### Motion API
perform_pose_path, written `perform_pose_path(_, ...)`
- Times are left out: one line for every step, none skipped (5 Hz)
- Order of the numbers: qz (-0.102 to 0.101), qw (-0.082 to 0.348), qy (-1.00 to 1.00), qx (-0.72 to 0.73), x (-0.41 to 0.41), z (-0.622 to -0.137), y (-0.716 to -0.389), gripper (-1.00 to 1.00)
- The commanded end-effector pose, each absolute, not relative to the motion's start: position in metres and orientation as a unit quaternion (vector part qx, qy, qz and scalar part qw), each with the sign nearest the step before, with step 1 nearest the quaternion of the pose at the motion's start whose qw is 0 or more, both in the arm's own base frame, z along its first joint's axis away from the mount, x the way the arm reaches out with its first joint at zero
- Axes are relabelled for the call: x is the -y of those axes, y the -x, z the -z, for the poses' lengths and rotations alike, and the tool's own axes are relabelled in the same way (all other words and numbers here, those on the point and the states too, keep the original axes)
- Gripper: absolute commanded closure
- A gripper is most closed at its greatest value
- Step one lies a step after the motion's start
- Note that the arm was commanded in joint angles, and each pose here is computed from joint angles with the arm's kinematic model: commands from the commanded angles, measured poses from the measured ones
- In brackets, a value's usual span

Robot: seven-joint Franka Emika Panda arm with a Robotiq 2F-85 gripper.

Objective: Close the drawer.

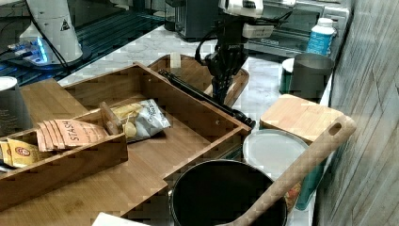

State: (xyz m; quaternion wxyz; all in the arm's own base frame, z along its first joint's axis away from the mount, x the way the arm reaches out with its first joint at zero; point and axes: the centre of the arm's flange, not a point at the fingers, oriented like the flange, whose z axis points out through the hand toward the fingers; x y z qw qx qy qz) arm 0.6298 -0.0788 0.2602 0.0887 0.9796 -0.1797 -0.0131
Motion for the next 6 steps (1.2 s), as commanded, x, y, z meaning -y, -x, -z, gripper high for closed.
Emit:
perform_pose_path(-0.012,0.059,-0.977,0.203,0.19,-0.29,-0.585,1.0)
perform_pose_path(0.014,0.043,-0.98,0.194,0.243,-0.284,-0.561,1.0)
perform_pose_path(0.013,0.032,-0.979,0.2,0.298,-0.275,-0.536,1.0)
perform_pose_path(0.016,0.037,-0.981,0.19,0.355,-0.26,-0.517,1.0)
perform_pose_path(0.038,0.045,-0.975,0.212,0.4,-0.249,-0.495,1.0)
perform_pose_path(0.051,0.078,-0.959,0.269,0.426,-0.26,-0.462,1.0)
